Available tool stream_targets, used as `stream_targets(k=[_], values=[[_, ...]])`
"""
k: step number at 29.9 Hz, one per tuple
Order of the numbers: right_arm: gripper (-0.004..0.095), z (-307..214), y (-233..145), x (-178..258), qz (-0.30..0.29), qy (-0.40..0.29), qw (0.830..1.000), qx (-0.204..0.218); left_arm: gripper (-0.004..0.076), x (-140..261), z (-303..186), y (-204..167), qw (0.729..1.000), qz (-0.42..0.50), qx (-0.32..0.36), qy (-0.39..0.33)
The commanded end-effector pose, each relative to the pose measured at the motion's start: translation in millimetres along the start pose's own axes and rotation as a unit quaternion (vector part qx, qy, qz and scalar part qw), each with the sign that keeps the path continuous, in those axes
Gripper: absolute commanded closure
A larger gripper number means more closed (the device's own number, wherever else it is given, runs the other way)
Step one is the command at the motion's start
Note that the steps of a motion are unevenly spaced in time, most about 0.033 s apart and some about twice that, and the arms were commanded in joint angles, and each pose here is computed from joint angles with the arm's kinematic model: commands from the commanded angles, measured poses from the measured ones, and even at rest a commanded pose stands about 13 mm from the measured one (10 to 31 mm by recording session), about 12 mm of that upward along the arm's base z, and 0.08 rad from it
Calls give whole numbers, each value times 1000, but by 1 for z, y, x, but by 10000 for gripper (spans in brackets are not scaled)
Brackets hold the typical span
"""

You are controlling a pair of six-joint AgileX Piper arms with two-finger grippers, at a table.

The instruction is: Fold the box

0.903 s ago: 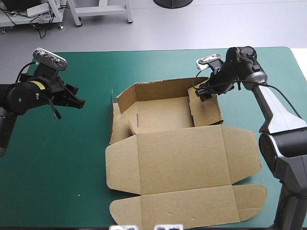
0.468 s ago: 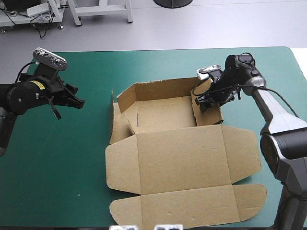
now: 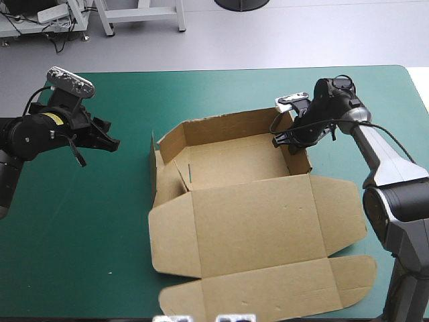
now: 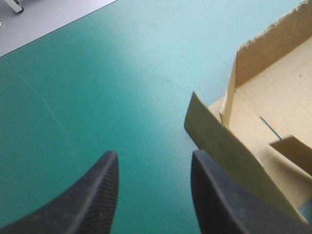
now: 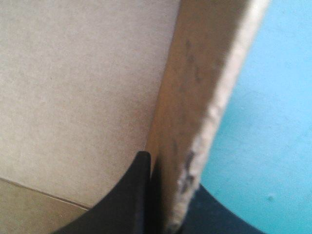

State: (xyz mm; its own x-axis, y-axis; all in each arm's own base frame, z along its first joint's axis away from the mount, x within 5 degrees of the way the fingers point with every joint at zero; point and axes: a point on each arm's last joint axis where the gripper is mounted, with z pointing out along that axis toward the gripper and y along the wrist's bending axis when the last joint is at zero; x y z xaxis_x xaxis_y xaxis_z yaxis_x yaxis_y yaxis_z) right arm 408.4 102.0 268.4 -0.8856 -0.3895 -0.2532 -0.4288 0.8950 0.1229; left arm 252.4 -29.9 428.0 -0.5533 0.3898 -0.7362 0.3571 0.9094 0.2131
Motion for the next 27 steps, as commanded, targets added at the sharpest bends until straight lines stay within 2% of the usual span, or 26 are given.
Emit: stream_targets(k=[1,7,12,17,27], values=[[928,-28,6,2,-18,-21,1000,0,384,-12,-17,2,999,-5,-13,-52],[927,-37,2,-3,-13,-45,999,6,384,-11,-17,2,999,-9,-11,-48],[928,-78,-1,-4,-4,-96,995,15,384,-10,-17,1,999,-11,-9,-42],[928,-138,2,7,-24,-177,984,19,384,-10,-17,2,999,-12,-11,-42],[928,-230,-7,57,-18,-297,954,25,384,-7,-3,12,998,-19,-55,-11]])
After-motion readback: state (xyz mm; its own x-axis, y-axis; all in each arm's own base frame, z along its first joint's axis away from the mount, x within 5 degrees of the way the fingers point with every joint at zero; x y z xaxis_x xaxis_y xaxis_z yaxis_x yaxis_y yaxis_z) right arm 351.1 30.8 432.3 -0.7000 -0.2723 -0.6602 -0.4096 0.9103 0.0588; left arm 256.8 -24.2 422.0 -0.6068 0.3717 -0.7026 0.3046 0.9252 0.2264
